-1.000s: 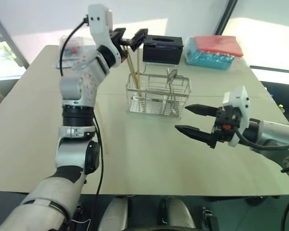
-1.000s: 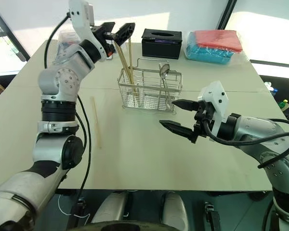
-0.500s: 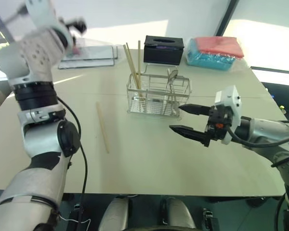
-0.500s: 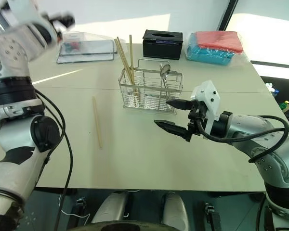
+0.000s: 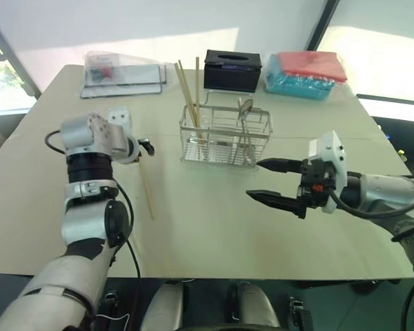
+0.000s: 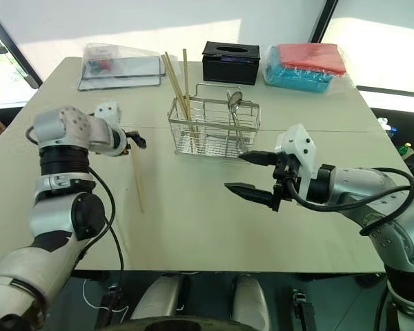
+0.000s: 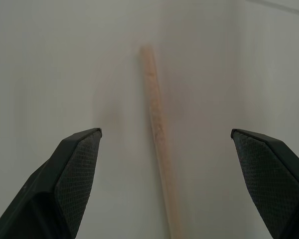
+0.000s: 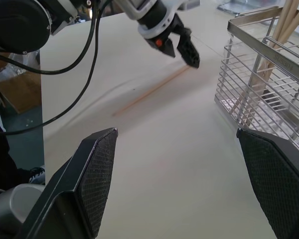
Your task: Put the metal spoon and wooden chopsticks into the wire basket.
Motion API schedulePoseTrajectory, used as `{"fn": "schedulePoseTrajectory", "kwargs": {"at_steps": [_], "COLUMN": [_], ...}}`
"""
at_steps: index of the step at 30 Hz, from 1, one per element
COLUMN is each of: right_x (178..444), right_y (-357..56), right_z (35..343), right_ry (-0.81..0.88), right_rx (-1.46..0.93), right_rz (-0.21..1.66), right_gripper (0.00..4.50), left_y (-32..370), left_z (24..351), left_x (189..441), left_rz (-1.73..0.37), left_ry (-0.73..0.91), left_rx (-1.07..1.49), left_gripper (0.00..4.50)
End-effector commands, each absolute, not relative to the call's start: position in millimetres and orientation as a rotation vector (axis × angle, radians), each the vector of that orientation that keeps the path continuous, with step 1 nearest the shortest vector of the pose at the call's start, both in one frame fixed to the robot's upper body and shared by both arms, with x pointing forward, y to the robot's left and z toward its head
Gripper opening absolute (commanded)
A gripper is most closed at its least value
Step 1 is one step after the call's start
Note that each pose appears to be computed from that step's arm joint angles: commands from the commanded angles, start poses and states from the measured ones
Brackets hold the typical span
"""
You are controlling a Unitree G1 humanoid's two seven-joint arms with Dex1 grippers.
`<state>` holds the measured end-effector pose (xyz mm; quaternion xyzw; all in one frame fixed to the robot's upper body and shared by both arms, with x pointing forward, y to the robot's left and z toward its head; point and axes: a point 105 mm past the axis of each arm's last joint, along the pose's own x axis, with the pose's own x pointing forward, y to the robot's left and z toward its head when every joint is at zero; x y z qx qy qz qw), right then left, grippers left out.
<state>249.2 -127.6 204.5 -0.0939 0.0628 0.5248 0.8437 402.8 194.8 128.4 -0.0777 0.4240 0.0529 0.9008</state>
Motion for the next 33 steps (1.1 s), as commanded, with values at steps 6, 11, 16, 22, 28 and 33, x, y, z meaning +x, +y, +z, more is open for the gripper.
{"fn": "schedulePoseTrajectory", "kwargs": {"at_steps": [6, 11, 16, 22, 28, 33], "right_x": [243, 241, 241, 243, 244, 244], "right_y": [-125, -126, -126, -126, -127, -130], "right_z": [212, 211, 212, 213, 216, 217], "right_ry": [0.076, 0.080, 0.079, 0.076, 0.077, 0.083], "right_rx": [-0.221, -0.220, -0.214, -0.205, -0.212, -0.212], "right_rz": [1.095, 1.096, 1.095, 1.092, 1.088, 1.086], "right_gripper": [3.97, 3.97, 3.97, 3.97, 3.97, 3.97], "left_y": [187, 182, 182, 196, 233, 237], "left_z": [117, 116, 117, 132, 253, 391], "left_x": [404, 407, 408, 415, 453, 427], "left_rz": [0.101, 0.102, 0.115, 0.159, 0.144, -0.048], "left_ry": [0.916, 0.927, 0.929, 0.827, 0.192, -0.435], "left_rx": [-0.162, -0.179, -0.208, -0.228, -0.276, -0.247], "left_gripper": [3.87, 1.57, 0.05, 0.05, 0.05, 0.05]}}
